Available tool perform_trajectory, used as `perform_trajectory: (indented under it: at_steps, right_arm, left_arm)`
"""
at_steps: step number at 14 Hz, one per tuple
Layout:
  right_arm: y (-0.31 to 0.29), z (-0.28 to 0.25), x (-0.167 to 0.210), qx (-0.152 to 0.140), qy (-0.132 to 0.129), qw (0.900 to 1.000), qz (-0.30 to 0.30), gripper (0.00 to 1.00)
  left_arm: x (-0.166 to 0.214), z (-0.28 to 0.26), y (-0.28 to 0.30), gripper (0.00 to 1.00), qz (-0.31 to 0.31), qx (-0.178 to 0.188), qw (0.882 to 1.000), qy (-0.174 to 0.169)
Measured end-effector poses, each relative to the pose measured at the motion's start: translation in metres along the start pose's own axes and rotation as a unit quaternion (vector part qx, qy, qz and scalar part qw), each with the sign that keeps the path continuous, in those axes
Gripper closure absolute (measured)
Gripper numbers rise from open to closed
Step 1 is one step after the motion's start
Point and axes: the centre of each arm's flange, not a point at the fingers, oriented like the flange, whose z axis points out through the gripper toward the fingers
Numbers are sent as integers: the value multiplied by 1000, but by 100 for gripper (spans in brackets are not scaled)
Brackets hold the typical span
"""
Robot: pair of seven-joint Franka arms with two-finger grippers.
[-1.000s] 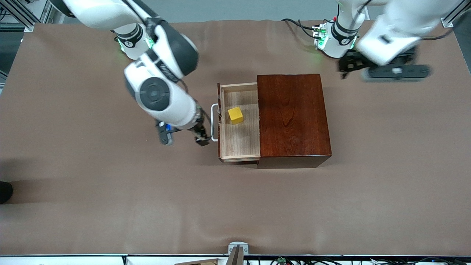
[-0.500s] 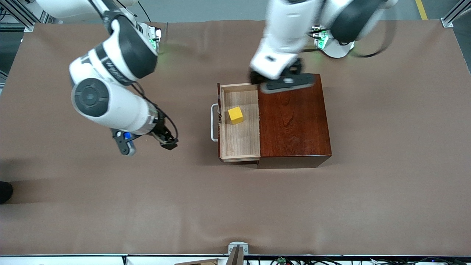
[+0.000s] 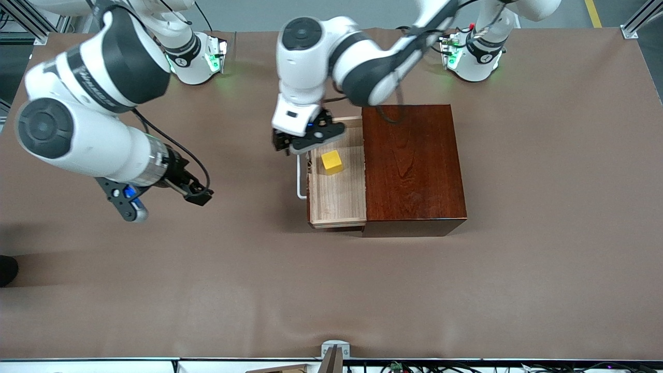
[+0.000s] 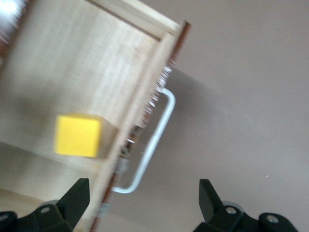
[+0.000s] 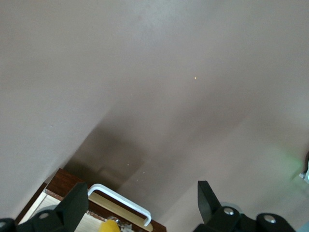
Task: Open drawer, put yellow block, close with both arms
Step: 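Withdraw the right gripper while the left gripper reaches the drawer handle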
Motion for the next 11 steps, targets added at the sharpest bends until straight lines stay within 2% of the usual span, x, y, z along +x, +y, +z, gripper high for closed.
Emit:
perform_trajectory:
  at_steps: [3, 5, 7, 11]
  right_arm:
    - [21, -26, 12, 10, 10, 999, -52, 0]
    - [42, -35, 17, -15, 3, 995, -100, 0]
    - [62, -46, 26, -34, -1, 987, -155, 0]
    - [95, -73, 42, -40, 12, 968, -246, 0]
  left_arm:
    - [-47, 34, 21, 0, -55, -52, 997, 6]
    - [-51, 59, 26, 0, -88, -75, 993, 1]
    - [-51, 80, 29, 0, -131, -92, 987, -1]
    - [-55, 118, 26, 0, -191, -97, 977, 7]
